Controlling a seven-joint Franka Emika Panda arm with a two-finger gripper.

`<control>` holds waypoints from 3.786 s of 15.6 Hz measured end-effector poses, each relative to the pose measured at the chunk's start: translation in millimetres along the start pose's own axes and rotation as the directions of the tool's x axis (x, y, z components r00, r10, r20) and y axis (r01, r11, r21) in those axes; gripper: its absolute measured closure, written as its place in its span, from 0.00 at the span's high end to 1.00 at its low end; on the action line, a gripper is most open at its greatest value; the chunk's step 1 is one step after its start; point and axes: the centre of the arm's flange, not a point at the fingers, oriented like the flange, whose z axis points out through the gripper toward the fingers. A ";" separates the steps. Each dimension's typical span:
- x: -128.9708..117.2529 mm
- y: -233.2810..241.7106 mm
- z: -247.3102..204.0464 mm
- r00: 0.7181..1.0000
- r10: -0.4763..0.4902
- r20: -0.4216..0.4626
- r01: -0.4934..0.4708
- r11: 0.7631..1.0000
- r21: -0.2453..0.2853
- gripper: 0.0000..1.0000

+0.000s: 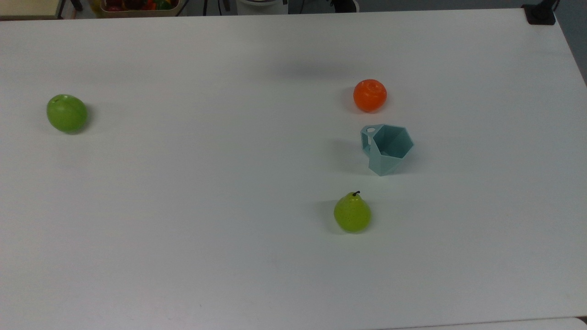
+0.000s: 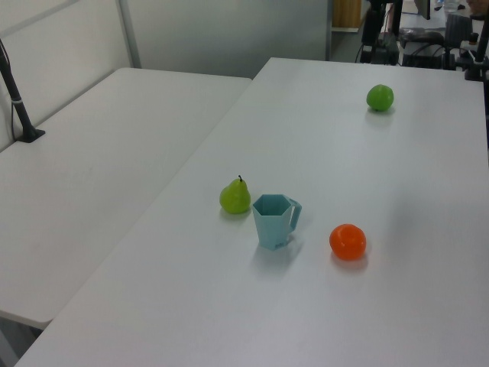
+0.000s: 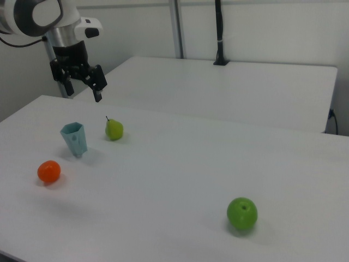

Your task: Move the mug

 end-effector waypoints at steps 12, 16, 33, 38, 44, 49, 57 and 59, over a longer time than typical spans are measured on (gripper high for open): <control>-0.2 -2.2 -0.8 1.000 -0.013 -0.001 0.013 1.000 0.000 1.00; -0.2 -2.3 -0.8 1.000 -0.015 -0.001 0.015 1.000 0.000 1.00; -4.4 -43.7 35.8 0.907 -0.411 0.095 0.408 0.912 0.047 0.95; 4.0 -69.6 63.1 0.883 -0.453 0.118 0.449 0.891 0.066 0.68; 24.8 -104.0 100.1 0.861 -0.504 0.071 0.501 0.864 0.061 0.64; 43.7 -128.6 147.2 0.842 -0.539 0.024 0.537 0.842 0.053 0.66; 53.6 -166.8 225.7 0.806 -0.588 -0.066 0.590 0.807 0.018 0.69; 56.8 -171.9 238.4 0.802 -0.592 -0.083 0.595 0.804 0.013 0.69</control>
